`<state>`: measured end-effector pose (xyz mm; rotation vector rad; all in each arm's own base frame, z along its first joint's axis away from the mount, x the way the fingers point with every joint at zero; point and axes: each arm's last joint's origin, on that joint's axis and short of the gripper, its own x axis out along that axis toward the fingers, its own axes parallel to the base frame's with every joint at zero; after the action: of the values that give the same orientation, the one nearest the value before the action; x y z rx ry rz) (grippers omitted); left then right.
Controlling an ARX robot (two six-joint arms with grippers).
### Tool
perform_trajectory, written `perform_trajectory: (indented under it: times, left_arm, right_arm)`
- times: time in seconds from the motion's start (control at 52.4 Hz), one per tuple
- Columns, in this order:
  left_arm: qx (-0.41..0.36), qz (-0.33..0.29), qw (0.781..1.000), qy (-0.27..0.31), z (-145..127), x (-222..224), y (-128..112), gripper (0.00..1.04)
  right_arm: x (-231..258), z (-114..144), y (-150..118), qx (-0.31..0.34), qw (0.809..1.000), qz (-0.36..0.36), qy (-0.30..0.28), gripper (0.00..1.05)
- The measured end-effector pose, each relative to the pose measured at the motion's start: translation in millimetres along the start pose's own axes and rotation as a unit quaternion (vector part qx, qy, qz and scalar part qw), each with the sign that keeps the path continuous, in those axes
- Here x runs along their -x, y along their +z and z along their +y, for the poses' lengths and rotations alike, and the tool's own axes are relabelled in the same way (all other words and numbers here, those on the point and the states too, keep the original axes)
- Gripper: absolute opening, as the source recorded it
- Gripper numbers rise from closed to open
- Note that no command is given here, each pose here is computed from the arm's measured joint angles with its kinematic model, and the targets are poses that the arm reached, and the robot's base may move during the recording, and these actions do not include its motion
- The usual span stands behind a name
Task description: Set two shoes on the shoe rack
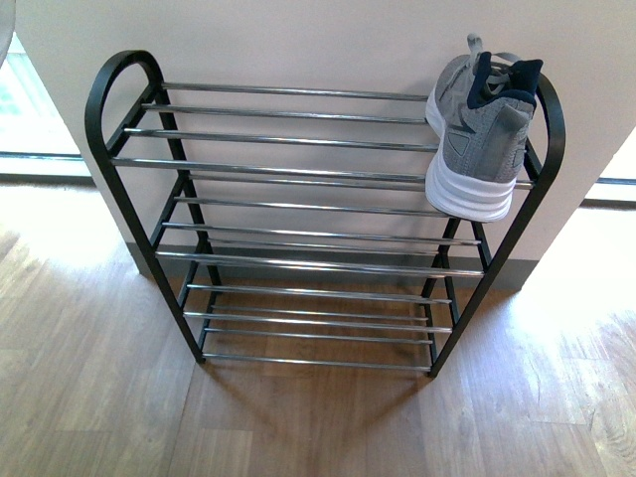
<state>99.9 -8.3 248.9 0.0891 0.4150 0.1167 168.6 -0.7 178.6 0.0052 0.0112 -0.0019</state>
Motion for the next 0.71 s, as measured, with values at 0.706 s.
perform_trajectory:
  times: [0.706]
  left_arm:
    - [0.000, 0.000, 1.000, 0.000, 0, 0, 0, 0.01]
  right_arm:
    - [39, 0, -8, 0.000, 1.000, -0.013, -0.001, 0.01]
